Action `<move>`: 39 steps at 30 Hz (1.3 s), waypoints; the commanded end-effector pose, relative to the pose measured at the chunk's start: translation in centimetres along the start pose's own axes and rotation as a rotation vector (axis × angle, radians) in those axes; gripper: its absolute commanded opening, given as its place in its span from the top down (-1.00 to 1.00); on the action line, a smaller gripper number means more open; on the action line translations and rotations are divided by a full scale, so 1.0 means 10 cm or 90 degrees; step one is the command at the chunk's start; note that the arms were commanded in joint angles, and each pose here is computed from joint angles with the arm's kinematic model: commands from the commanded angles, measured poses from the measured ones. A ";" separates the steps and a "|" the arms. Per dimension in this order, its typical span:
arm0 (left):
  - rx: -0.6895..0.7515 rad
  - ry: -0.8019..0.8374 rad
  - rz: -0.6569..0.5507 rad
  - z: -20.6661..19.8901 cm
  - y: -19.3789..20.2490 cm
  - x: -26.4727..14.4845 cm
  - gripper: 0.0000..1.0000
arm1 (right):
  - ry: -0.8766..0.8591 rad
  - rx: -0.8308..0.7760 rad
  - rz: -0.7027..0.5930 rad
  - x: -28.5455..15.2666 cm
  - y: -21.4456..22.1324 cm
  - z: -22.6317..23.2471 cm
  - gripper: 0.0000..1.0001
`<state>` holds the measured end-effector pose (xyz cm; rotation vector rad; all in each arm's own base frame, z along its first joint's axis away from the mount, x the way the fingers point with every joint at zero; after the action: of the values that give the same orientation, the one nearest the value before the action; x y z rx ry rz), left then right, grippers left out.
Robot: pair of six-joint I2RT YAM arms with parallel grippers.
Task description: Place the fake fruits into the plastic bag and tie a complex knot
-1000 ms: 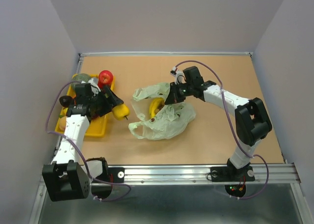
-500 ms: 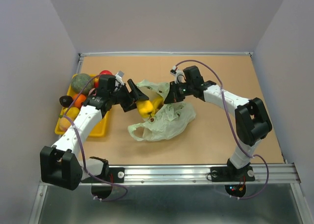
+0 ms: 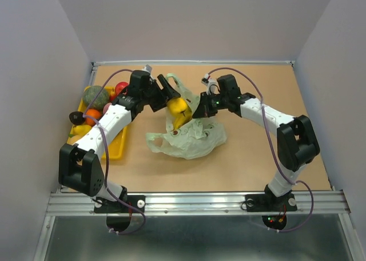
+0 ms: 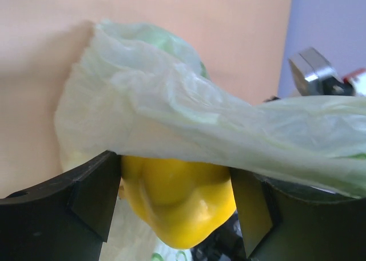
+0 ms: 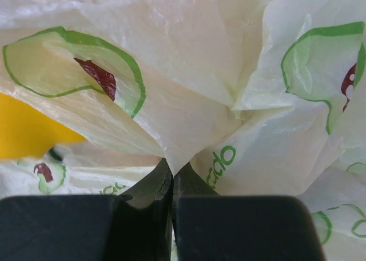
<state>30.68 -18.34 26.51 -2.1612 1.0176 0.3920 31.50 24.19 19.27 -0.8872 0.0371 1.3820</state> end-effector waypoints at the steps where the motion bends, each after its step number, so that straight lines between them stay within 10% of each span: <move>1: 0.038 -0.062 -0.087 0.00 -0.19 0.02 -0.17 | -0.030 -0.012 -0.050 -0.20 -0.21 0.10 0.99; 8: 0.086 -0.012 -0.068 -0.14 -0.15 0.02 -0.97 | -0.044 0.007 -0.038 -0.19 -0.21 0.06 0.99; 28: 0.361 -0.032 0.008 0.95 0.01 -1.15 -0.87 | -0.017 0.020 -0.039 -0.10 -0.22 -0.06 0.99; 39: 0.506 -0.313 -0.233 1.08 -1.72 -1.03 -0.97 | -0.011 0.021 -0.033 -0.06 -0.20 -0.10 0.99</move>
<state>32.22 -0.10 28.27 -1.5168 0.6750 0.2709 32.56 22.80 18.56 -0.8138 0.0951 1.3691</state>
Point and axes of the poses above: each gripper's point midway between its finger pads, its own x axis out along the fingers, its own z axis along the line the jaws close on, y = z × x, the point moved 8 cm from there along -x, back along the fingers, and after that the axes turned 5 degrees about x, right-handed, at the moved point
